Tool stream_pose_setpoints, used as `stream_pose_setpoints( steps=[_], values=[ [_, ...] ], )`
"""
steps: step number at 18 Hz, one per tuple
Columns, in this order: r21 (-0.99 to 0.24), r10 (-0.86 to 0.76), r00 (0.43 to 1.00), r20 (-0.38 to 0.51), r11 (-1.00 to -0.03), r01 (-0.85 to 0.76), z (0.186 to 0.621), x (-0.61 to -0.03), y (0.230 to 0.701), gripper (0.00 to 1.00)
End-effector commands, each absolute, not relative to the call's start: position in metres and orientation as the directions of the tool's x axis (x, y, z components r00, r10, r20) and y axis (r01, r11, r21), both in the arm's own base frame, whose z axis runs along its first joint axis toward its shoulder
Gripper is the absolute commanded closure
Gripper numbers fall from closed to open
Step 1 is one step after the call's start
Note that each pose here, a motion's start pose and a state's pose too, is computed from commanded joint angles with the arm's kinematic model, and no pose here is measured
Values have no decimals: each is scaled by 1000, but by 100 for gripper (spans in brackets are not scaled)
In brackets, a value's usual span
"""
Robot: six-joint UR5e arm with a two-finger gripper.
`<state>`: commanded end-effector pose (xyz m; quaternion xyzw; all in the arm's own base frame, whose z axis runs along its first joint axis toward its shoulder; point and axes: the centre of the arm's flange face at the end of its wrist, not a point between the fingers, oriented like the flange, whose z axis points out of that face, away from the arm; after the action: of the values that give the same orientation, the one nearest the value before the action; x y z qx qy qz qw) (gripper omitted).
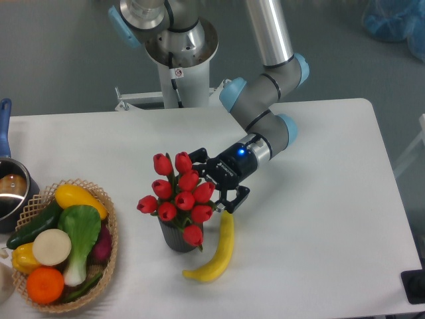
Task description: Insert the flowers into the vase
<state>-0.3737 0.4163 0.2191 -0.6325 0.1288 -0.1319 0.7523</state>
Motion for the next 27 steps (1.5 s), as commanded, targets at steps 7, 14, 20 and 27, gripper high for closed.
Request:
stream_pose_setpoints(
  steps=[7,14,20,27],
  values=[
    [-995,-343,935,-86,-16,-97,239,-395,387,0],
    [-900,-288,931,-224,-305,-311,278,-473,338,0],
    [-815,-110,947,-303,-485,-317,340,-529,243,0],
    [-665,9,937,-350,-707,-241,374,-542,147,0]
  ],
)
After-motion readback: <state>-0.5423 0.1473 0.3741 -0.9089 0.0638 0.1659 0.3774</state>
